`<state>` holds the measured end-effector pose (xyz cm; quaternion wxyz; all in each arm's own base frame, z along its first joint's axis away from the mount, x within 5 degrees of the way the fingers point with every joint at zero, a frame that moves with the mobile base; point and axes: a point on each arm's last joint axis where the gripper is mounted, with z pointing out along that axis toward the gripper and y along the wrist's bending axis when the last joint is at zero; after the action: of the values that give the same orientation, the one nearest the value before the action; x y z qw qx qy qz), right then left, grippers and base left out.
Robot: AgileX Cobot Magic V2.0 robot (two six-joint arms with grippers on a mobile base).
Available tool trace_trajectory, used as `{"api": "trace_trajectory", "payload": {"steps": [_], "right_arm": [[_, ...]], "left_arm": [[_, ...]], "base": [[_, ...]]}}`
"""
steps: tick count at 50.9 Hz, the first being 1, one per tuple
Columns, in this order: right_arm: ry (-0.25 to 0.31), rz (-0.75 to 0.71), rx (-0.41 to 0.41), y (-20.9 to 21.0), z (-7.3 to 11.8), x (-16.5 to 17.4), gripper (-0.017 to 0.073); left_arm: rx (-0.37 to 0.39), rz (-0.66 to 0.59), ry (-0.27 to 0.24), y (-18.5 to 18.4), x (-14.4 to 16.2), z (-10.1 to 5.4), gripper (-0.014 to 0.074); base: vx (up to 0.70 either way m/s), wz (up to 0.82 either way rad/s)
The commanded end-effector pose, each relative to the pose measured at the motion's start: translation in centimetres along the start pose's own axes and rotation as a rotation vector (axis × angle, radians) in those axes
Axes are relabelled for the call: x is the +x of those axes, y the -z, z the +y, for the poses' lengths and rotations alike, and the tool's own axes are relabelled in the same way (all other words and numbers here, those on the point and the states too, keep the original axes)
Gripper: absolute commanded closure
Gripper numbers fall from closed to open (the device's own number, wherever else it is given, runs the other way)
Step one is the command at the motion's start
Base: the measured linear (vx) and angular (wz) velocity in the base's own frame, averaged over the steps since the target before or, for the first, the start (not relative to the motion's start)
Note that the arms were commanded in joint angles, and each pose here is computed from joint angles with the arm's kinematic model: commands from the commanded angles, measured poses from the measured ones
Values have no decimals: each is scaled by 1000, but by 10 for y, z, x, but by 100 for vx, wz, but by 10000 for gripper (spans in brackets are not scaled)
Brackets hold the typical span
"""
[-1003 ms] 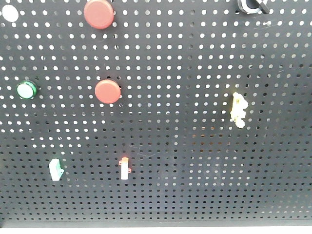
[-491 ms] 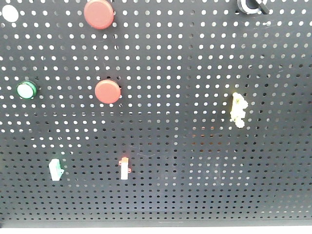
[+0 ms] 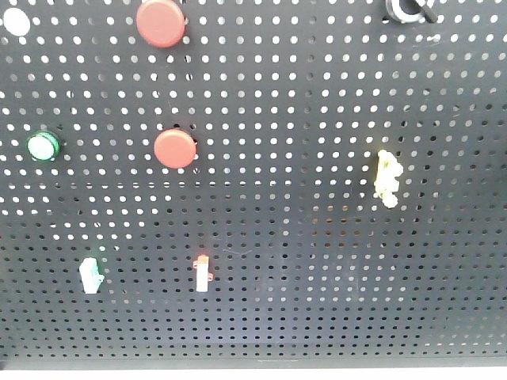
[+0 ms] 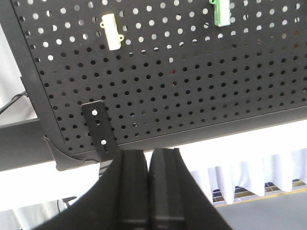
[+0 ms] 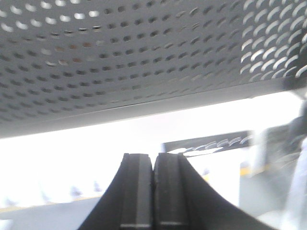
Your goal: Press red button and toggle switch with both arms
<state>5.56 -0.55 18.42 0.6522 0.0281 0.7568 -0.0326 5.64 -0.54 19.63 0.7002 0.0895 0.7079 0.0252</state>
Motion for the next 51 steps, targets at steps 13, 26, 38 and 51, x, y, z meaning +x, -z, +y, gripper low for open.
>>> {"api": "trace_trajectory", "payload": {"steps": [13, 26, 38, 51], "right_arm": [[-4, -103, -12, 1, 1, -6, 562], [5, -102, -4, 1, 1, -6, 562], [1, -102, -5, 1, 1, -6, 562], [1, -102, -5, 1, 1, -6, 562]], "left_arm": [[-17, -58, 10, 0, 4, 0, 592], [-17, -58, 10, 0, 4, 0, 592], [-17, -58, 10, 0, 4, 0, 592], [-17, -58, 10, 0, 4, 0, 592]], "base": [[0, 0], [0, 0], [0, 0], [0, 0]]}}
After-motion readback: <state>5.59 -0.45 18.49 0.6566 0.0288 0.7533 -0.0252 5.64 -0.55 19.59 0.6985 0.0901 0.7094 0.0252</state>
